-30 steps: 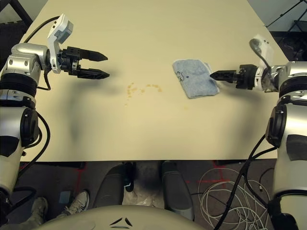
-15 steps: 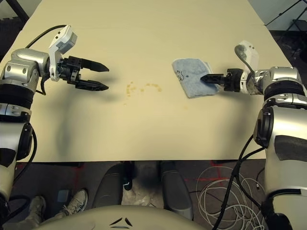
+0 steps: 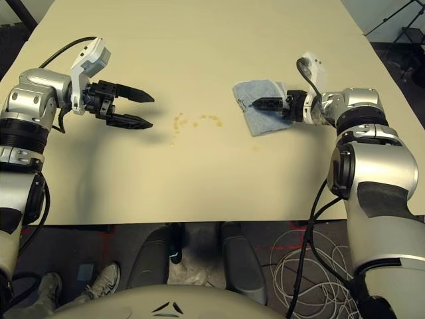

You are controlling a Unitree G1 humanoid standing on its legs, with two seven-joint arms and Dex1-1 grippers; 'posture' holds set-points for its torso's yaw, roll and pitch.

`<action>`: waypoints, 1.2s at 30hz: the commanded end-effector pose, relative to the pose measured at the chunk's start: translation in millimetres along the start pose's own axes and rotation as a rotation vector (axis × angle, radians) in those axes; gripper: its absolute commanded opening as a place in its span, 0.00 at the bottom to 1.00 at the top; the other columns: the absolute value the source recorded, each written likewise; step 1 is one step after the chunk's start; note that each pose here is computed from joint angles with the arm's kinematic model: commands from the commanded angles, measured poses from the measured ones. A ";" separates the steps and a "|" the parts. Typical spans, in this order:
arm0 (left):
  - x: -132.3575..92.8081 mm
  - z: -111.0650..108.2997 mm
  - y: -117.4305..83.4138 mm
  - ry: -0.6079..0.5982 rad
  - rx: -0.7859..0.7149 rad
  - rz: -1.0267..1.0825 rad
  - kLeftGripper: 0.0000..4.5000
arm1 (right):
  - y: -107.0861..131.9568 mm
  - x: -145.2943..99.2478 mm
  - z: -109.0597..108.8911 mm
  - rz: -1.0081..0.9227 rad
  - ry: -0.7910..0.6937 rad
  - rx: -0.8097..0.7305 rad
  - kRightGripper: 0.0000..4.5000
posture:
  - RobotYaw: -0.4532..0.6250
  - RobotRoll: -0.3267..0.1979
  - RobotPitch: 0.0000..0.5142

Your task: Wipe the water off the table with a rag.

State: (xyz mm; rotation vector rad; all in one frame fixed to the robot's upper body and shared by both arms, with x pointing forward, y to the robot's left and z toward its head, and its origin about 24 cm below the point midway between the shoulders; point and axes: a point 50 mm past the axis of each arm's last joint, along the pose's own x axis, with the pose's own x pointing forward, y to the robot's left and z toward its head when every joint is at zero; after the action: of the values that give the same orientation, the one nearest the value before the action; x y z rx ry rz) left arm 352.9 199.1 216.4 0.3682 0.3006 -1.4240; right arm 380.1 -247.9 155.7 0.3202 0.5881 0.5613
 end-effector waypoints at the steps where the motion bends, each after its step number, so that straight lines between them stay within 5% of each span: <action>1: 0.6 -5.8 0.7 0.007 -0.013 0.002 1.00 | -12.2 -5.3 -7.2 -0.079 -0.018 0.024 0.53 | 0.49 0.62 0.47; 8: 2.9 -4.2 3.5 0.007 -0.006 0.000 1.00 | -0.7 -7.2 14.6 -0.072 -0.085 0.036 0.01 | 0.47 0.62 0.45; 17: 2.6 0.8 5.6 0.001 0.010 -0.002 1.00 | 81.7 11.7 53.2 0.176 -0.137 -0.014 0.01 | 0.43 0.62 0.43; 26: -2.0 2.0 6.8 -0.004 -0.002 0.005 1.00 | 156.5 44.9 9.1 0.290 -0.041 -0.001 0.01 | 0.43 0.62 0.43; 36: -9.9 -2.2 4.9 0.013 -0.019 0.018 1.00 | 184.2 67.7 -22.6 0.334 0.035 0.015 0.01 | 0.45 0.62 0.44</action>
State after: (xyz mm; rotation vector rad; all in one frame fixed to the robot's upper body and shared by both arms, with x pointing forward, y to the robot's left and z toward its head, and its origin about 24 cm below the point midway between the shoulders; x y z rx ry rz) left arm 357.9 208.3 220.1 0.3645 0.3060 -1.3910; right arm 341.8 -60.6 191.4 0.4328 0.5723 0.8750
